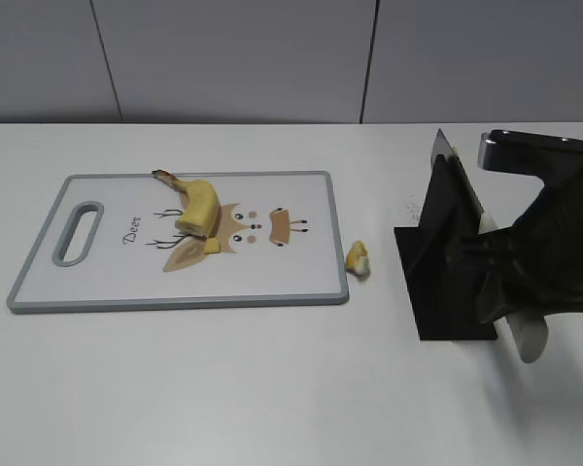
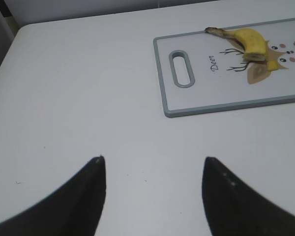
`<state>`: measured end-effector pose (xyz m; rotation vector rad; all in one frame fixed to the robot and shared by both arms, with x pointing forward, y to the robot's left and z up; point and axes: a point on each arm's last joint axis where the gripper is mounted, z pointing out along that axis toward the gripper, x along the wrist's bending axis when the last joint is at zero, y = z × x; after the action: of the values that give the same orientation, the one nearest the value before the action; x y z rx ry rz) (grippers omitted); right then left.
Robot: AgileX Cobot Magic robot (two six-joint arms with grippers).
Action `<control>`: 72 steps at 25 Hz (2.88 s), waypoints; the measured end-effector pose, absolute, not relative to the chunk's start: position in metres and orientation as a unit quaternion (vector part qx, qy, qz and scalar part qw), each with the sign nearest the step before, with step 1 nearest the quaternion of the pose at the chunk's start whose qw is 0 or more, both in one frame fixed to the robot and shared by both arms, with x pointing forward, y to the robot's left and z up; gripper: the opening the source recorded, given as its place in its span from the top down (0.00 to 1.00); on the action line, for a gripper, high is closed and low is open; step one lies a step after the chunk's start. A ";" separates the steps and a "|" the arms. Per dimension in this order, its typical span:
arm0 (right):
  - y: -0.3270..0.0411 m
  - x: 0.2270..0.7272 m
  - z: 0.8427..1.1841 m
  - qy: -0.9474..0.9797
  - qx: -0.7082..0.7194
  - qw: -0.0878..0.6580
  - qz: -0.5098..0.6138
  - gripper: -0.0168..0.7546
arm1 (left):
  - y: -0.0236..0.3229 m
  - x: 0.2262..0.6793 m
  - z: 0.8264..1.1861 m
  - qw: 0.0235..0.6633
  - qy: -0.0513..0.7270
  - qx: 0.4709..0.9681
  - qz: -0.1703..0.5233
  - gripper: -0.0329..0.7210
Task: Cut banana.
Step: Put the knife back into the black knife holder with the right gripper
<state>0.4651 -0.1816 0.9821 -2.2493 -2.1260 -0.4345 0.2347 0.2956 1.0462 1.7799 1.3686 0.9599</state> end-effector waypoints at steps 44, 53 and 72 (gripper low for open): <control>-0.212 0.411 1.131 -0.802 -0.497 -0.153 -0.292 0.21 | 0.296 0.235 1.046 0.343 0.527 0.685 0.369 0.17; -0.233 0.357 1.121 -0.822 -0.438 -0.174 -0.320 0.21 | 0.296 0.235 1.046 0.343 0.527 0.685 0.369 0.17; -0.270 0.277 1.051 -0.822 -0.420 -0.188 -0.335 0.22 | 0.296 0.235 1.046 0.343 0.527 0.685 0.369 0.17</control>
<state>0.2775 -0.2698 1.0510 -1.5056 -2.9468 -1.2011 0.2347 0.2956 1.0462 1.7799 1.3686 0.9599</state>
